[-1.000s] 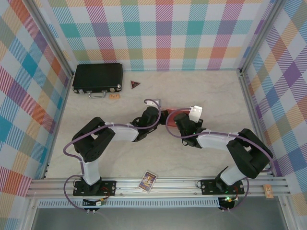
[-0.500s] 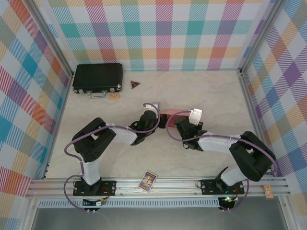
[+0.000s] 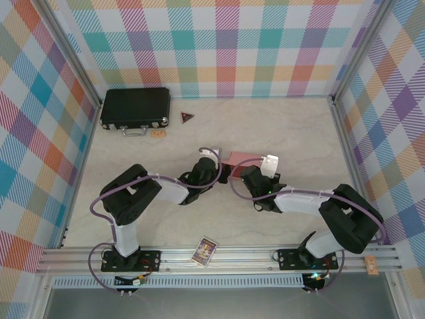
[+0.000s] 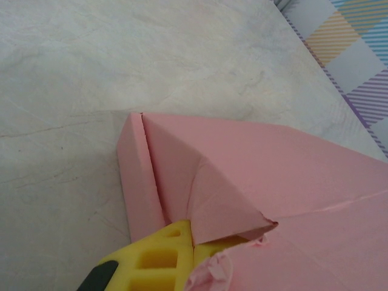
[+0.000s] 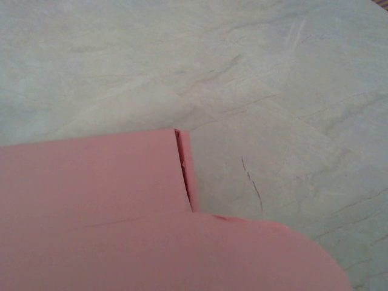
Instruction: Fold the paper box
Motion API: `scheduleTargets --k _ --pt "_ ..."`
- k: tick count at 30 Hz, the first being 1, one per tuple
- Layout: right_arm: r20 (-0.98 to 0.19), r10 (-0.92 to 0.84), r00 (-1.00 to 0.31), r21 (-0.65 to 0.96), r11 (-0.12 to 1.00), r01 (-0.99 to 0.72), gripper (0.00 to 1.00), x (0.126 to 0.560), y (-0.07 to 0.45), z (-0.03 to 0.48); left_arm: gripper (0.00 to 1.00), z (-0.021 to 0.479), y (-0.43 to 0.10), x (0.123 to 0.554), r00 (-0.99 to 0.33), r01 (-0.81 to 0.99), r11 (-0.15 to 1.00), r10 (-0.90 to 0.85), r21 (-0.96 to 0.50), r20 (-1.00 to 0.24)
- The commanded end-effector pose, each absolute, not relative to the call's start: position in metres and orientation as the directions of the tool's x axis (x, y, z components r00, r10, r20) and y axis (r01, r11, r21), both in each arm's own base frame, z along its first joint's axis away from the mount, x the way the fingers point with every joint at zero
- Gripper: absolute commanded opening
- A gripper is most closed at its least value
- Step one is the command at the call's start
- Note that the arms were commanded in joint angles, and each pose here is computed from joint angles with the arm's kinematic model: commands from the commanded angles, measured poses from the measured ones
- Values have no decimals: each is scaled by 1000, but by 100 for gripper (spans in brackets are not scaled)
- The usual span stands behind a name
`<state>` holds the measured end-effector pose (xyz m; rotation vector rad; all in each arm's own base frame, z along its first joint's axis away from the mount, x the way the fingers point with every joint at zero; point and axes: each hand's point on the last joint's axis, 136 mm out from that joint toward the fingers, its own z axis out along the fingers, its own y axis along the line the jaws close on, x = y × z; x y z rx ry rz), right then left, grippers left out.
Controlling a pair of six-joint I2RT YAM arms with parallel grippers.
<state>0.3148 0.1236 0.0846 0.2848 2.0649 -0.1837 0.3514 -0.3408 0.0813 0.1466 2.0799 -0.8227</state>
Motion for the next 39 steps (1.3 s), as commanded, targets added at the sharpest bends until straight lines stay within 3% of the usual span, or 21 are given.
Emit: scheduleTargets --k 1,17,29,39 --pt "-863 102 -495 -64 949 307 8 302 107 77 7 48 -327 336 -670 355 816 -118 -456 -733" --pt "-840 86 -535 -100 945 310 24 286 96 70 8 45 -319 329 -670 354 826 -104 -439 -735" --pt "-827 85 -556 -106 947 303 41 274 88 66 19 50 -317 325 -655 377 820 -93 -431 -750" --pt "-796 81 -600 -101 959 264 52 266 92 59 23 57 -310 319 -640 394 818 -83 -419 -764"
